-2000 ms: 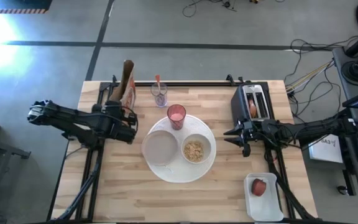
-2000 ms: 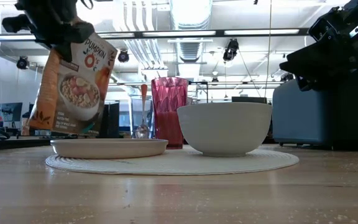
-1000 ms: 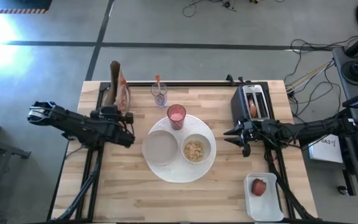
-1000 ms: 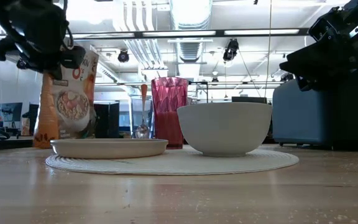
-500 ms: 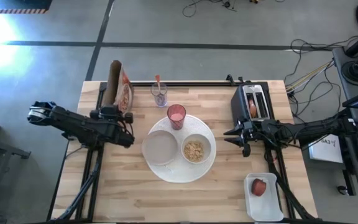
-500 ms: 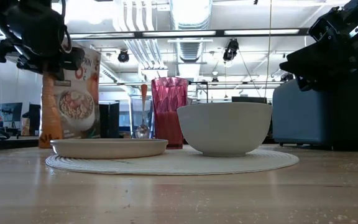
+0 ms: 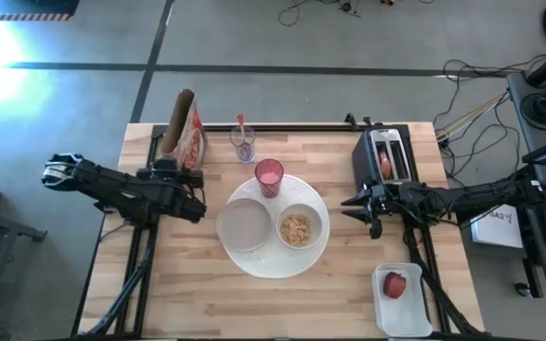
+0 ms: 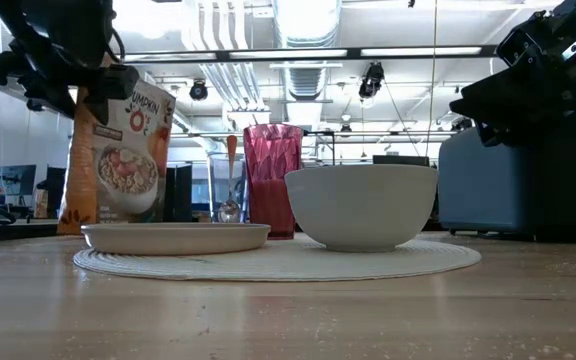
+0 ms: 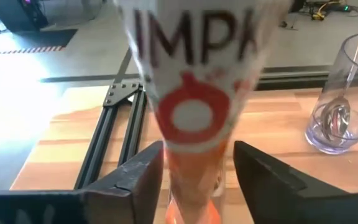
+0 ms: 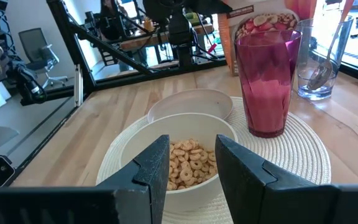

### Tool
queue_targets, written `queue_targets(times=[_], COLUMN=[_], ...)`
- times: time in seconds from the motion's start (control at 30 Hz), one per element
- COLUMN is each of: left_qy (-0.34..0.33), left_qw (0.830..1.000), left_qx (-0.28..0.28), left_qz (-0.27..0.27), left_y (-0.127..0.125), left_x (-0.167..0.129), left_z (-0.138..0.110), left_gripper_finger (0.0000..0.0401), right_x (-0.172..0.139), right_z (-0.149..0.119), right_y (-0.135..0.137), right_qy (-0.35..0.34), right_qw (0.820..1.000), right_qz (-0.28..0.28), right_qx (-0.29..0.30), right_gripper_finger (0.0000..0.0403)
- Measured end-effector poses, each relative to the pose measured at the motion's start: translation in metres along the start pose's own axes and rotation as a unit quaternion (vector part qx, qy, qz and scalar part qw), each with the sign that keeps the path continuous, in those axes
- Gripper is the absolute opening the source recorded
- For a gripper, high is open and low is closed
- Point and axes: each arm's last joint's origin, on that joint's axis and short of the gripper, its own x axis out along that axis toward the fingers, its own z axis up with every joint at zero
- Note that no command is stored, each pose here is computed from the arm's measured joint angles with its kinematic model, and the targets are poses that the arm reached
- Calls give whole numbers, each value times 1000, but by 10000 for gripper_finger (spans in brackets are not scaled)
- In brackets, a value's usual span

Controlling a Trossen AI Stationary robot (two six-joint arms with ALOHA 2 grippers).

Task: Arrange a breakfast setting
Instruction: Pour the white cereal from the orange cereal box into the white bowl, then put the toasted bagel on the gray plate

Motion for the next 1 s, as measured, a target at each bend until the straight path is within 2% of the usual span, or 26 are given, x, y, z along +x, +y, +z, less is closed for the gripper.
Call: queue_targets(times=[0.23,0.47,0.77,1.0], left_qy=[44,125,211,264], left_qw=[999,992,977,963], left_qx=[-13,-1,34,56], left_qz=[7,19,6,-31], left_y=[-2,-3,2,11], left_x=[-4,-10,-19,-31], left_z=[4,7,11,10], left_gripper_finger=[227,267,294,304], right_x=[0,0,0,0], right_z=[0,0,0,0], right_y=[0,0,0,0], right_qy=[0,0,0,0], right_qw=[1000,1000,1000,1000], right_qz=[0,0,0,0], right_qx=[0,0,0,0], right_gripper_finger=[121,121,121,121])
